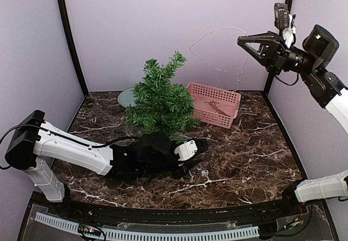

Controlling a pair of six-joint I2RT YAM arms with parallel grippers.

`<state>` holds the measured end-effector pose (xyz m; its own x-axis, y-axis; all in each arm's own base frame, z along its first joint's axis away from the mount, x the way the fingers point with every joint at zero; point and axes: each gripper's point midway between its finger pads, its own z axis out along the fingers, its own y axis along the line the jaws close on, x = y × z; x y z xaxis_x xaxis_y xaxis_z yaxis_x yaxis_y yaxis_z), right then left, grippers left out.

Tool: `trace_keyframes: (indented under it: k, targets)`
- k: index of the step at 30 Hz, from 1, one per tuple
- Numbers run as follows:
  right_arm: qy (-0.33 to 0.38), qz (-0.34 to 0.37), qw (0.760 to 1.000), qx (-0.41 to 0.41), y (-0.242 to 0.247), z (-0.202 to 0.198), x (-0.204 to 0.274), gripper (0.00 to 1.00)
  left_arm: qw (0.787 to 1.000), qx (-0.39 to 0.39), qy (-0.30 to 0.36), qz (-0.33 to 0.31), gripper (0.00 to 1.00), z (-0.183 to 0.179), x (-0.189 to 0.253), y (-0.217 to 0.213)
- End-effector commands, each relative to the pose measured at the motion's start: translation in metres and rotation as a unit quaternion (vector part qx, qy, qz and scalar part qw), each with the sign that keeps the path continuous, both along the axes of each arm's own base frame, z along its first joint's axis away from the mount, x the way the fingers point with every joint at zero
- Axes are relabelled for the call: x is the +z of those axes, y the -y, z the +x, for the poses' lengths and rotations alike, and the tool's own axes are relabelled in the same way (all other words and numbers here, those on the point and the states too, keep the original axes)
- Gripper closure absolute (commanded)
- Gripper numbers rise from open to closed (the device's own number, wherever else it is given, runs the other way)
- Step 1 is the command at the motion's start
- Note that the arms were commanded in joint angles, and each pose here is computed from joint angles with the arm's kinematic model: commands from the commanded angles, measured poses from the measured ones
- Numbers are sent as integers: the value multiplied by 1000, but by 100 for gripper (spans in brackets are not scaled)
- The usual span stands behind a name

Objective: Decorate the small christmas tree

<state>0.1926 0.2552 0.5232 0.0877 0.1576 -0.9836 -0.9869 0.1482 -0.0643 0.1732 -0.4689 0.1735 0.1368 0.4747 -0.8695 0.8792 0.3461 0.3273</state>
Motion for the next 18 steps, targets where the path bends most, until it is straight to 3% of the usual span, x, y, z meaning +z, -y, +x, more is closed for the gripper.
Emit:
trace_keyframes:
  k: [1,6,10,18]
  targets:
    - [8,5,999,40,-4,-14,1,100,990,-43,0,-135,57,-24,83,-19]
    - [1,-2,998,63,-10,-21,-8,100,981,-82,-6,-174,52,-50,119,-32]
    - [2,-5,997,83,-14,-30,-11,100,970,-71,2,-233,53,-49,158,-42]
    - [7,-7,994,107,-15,-48,-8,100,960,-53,10,-274,49,-38,192,-23]
